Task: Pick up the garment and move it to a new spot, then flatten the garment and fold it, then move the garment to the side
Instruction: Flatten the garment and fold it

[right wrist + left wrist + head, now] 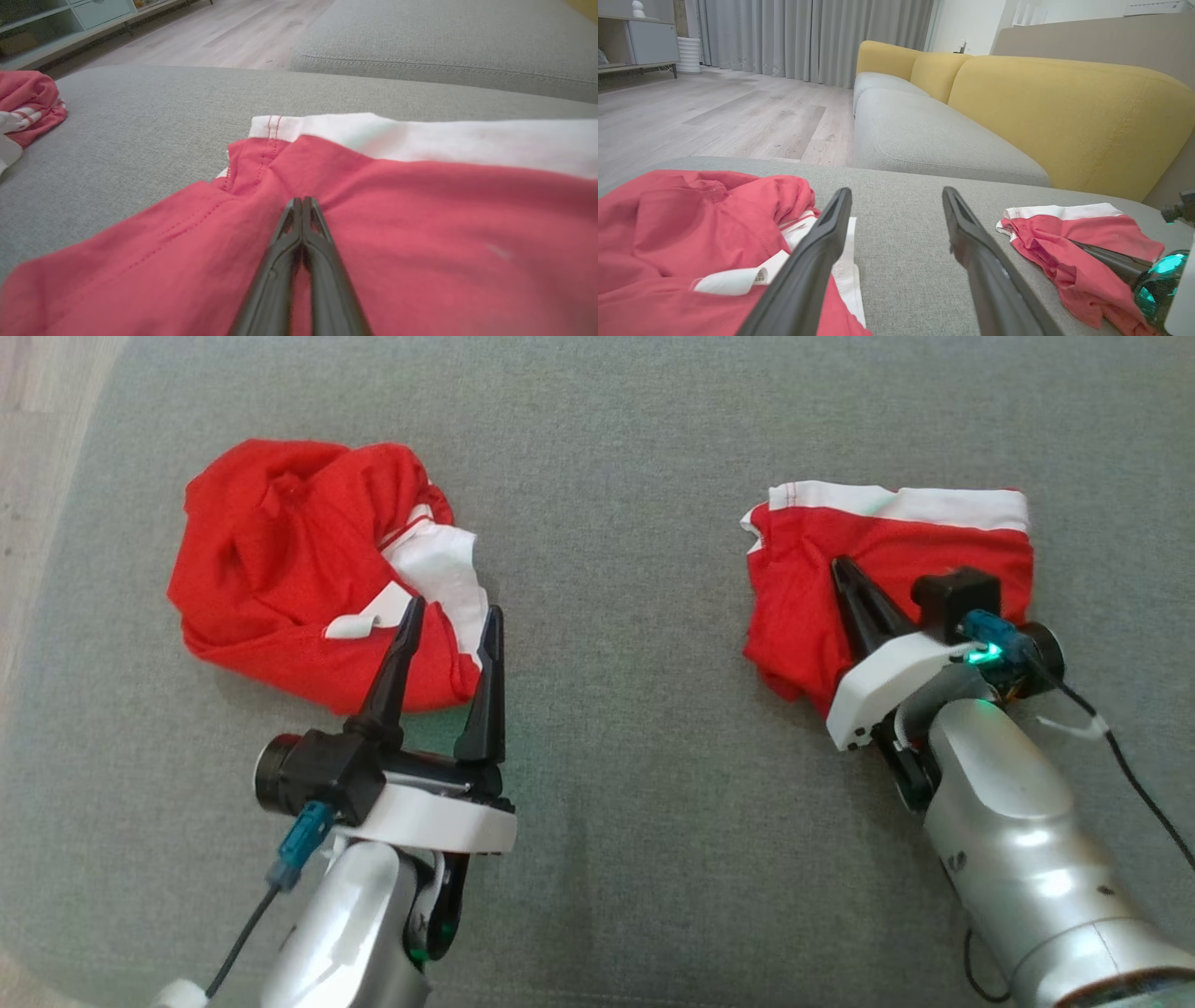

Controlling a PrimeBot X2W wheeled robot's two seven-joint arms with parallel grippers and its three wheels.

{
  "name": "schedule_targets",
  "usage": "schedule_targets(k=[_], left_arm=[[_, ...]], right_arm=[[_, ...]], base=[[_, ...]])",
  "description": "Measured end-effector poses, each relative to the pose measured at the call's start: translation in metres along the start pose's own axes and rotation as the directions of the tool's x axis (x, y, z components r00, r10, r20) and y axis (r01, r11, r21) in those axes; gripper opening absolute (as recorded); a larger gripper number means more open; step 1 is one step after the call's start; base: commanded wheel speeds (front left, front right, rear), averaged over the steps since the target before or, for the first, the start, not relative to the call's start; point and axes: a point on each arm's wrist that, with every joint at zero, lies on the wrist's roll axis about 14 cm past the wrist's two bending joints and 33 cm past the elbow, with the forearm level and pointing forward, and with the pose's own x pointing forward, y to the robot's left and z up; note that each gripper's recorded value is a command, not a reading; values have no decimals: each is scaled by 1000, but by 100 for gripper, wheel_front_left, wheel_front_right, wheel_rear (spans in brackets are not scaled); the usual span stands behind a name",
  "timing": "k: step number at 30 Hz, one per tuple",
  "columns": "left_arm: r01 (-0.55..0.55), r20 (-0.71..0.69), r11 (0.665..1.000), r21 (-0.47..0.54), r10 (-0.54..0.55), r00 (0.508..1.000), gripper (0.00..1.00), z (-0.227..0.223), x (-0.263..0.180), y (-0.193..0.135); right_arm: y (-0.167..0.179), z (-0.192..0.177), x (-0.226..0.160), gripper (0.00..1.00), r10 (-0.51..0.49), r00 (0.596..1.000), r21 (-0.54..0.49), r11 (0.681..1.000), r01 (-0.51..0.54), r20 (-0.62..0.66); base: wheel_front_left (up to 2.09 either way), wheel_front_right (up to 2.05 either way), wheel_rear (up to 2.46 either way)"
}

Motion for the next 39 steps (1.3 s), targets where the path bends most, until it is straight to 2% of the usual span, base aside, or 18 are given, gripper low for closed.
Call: schedule_targets(k=[7,13,20,24,29,32,34,39], left_arm=[[16,10,1000,8,-16,1000,100,4,-3,-7],[29,24,1000,11,-29,999,100,10,-10,-12],[66,25,998,19,-67,997,100,10,-19,-27],[89,22,996,16,-89,996,100,9,-25,-36],[103,12,995,14,-103,995,100,6,-33,-43],[123,12,991,48,-124,992,100,6,-34,-49],[124,11,991,48,-125,992,100,6,-34,-49],[113,0,993,44,-113,994,100,2,-34,-45]], right_arm=[[-11,7,-14,0,-48,999,59,997,47,20],[-23,27,-35,0,-98,990,95,991,88,100],[-56,66,-84,0,-210,940,133,975,180,269],[-65,55,-119,0,-275,917,166,958,235,290],[-60,23,-153,0,-329,908,211,937,280,258],[-61,8,-168,0,-364,900,241,920,308,240],[-62,4,-173,100,-375,896,244,916,319,236],[-58,11,-168,100,-364,895,240,922,305,257]], base=[[0,0,0],[0,0,0],[0,0,0],[0,0,0],[0,0,0],[0,0,0],[0,0,0],[0,0,0]])
